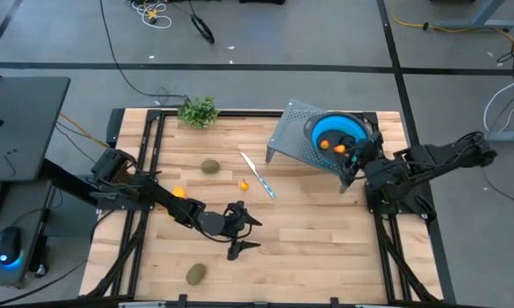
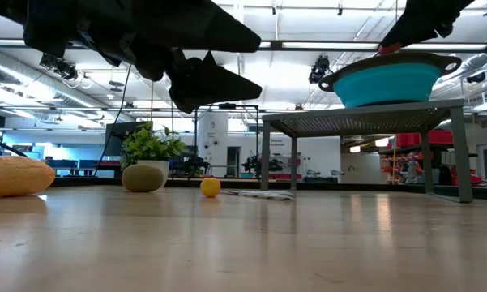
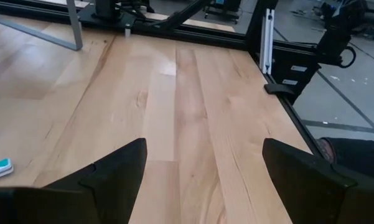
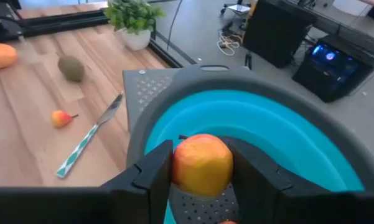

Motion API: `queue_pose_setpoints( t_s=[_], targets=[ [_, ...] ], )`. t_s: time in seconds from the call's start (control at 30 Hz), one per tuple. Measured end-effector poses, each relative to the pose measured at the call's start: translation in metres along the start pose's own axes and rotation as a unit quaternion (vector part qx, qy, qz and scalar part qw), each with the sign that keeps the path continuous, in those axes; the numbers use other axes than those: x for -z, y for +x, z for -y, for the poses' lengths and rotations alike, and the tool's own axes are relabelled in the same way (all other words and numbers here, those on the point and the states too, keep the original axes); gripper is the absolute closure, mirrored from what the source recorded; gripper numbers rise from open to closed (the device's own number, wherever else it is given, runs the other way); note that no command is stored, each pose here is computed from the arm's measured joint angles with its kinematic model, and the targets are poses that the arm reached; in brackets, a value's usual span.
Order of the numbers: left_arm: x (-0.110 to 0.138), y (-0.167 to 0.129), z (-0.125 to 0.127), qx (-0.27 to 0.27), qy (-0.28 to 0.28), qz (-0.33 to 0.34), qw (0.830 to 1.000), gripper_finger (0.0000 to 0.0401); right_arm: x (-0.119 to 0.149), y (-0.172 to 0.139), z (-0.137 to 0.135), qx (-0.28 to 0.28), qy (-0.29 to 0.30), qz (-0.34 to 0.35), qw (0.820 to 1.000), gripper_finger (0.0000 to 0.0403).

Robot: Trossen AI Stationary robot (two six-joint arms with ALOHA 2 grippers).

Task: Pick & Place Fruit
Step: Put the peach into the blue strainer bowl on the shelf, then put the kiwi into the blue strainer bowl on the shelf

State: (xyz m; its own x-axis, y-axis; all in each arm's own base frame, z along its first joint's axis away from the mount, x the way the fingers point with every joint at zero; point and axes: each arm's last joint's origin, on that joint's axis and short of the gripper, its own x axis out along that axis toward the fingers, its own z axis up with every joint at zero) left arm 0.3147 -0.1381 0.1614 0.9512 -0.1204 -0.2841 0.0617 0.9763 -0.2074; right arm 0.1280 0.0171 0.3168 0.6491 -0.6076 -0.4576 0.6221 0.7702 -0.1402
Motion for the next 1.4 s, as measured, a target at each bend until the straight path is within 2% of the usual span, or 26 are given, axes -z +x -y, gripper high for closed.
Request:
queue_pose_setpoints(
  t_s=[0.1, 0.33, 0.47, 0.53, 0.63, 0.77, 0.87, 1.07, 1.27, 1.4],
  targets=[
    [0.000, 0.000, 0.000, 0.002, 0.000, 0.000, 1.000, 0.0069, 0.000, 0.000, 0.002, 0.004, -0.005, -0.003, 1.000, 0.0237],
    [-0.001, 0.000, 0.001, 0.004, -0.007, 0.003, 1.000, 0.0069, 0.002, 0.003, 0.006, 0.023, -0.011, -0.014, 1.000, 0.0165],
    [-0.004, -0.006, 0.003, 0.011, -0.021, -0.013, 1.000, 0.0069, -0.002, 0.003, 0.003, 0.010, -0.004, 0.000, 1.000, 0.0145],
    [-0.009, -0.013, 0.006, 0.008, -0.016, -0.026, 0.999, 0.0069, -0.007, 0.002, -0.002, -0.029, -0.009, 0.011, 0.999, 0.0143],
    [-0.021, -0.028, 0.015, -0.012, -0.003, -0.042, 0.999, 0.0069, -0.017, -0.001, -0.013, -0.132, -0.025, 0.032, 0.990, 0.0144],
    [-0.039, -0.047, 0.029, -0.050, -0.019, -0.068, 0.996, 0.0069, -0.024, -0.003, -0.035, -0.279, -0.042, 0.037, 0.959, 0.0144],
    [-0.044, -0.054, 0.042, -0.076, -0.033, -0.112, 0.990, 0.0069, -0.020, 0.002, -0.053, -0.332, -0.068, 0.010, 0.941, 0.0144],
    [-0.052, -0.072, 0.068, -0.122, -0.081, -0.213, 0.966, 0.0069, -0.002, 0.020, -0.093, -0.329, -0.131, -0.051, 0.934, 0.0145],
    [-0.063, -0.096, 0.098, -0.124, -0.176, -0.242, 0.946, 0.0069, 0.010, 0.032, -0.119, -0.329, -0.172, -0.073, 0.926, 0.0145],
    [-0.052, -0.096, 0.116, -0.120, -0.222, -0.268, 0.930, 0.0069, 0.014, 0.032, -0.126, -0.333, -0.180, -0.076, 0.922, 0.0145]
  ],
)
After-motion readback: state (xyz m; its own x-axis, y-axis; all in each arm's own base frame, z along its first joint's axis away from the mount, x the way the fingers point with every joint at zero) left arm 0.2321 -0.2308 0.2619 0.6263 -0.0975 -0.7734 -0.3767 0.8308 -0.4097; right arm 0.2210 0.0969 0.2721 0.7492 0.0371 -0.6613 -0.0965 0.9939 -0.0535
